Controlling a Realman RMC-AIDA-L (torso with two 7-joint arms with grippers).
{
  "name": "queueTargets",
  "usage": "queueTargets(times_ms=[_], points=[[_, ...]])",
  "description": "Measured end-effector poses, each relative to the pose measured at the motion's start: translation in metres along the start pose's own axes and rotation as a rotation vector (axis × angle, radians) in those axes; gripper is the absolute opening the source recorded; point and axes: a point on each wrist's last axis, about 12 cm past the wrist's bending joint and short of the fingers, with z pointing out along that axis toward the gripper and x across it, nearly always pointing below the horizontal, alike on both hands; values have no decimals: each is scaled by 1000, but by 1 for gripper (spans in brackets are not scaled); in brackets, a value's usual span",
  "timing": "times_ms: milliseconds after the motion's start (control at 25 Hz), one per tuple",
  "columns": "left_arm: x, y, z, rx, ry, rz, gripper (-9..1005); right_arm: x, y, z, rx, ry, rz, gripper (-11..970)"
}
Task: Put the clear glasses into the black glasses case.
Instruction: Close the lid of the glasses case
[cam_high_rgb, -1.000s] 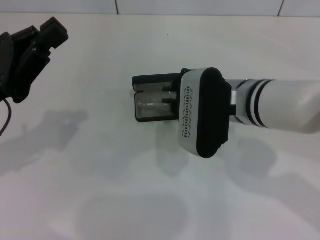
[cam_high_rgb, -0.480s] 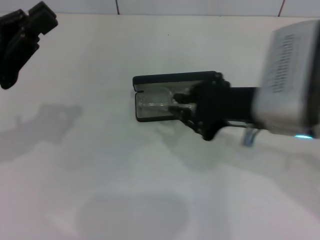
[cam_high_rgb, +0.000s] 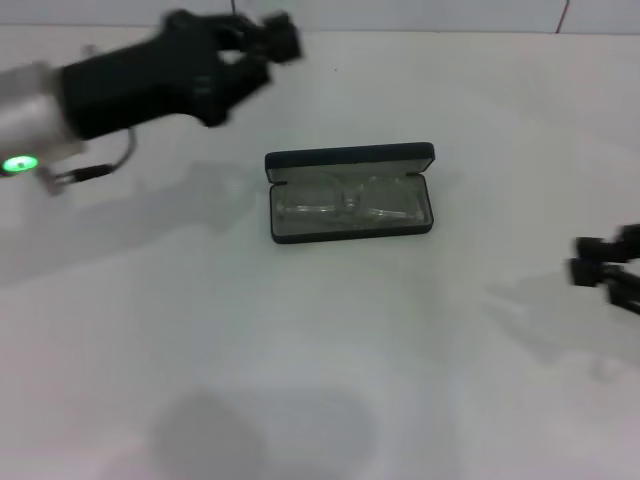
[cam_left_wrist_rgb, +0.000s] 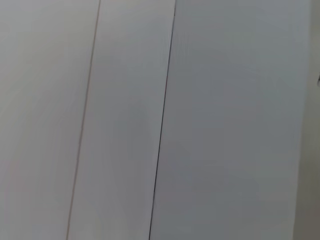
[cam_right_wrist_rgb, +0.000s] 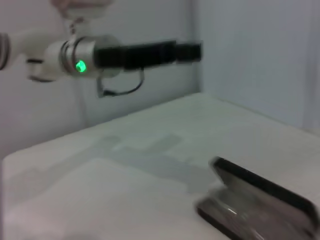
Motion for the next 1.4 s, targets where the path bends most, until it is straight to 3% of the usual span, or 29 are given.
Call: queueTargets(times_ms=[120, 280, 600, 880, 1120, 1400], points=[[4, 11, 32, 5, 153, 3, 142, 31, -8, -25, 36, -54, 106, 173], [12, 16, 69, -5, 293, 10, 154, 60, -8, -51, 66, -154, 192, 173], [27, 19, 104, -49, 424, 73, 287, 93, 0, -71, 120, -255, 280, 173], [31, 25, 106, -109, 472, 62, 283, 104, 2, -68, 124, -273, 299, 173], [28, 35, 91, -153, 499, 34, 279, 106, 1, -66, 123, -278, 299, 173], [32, 34, 87, -145, 545, 22, 276, 107, 0, -66, 130, -279, 301, 174]])
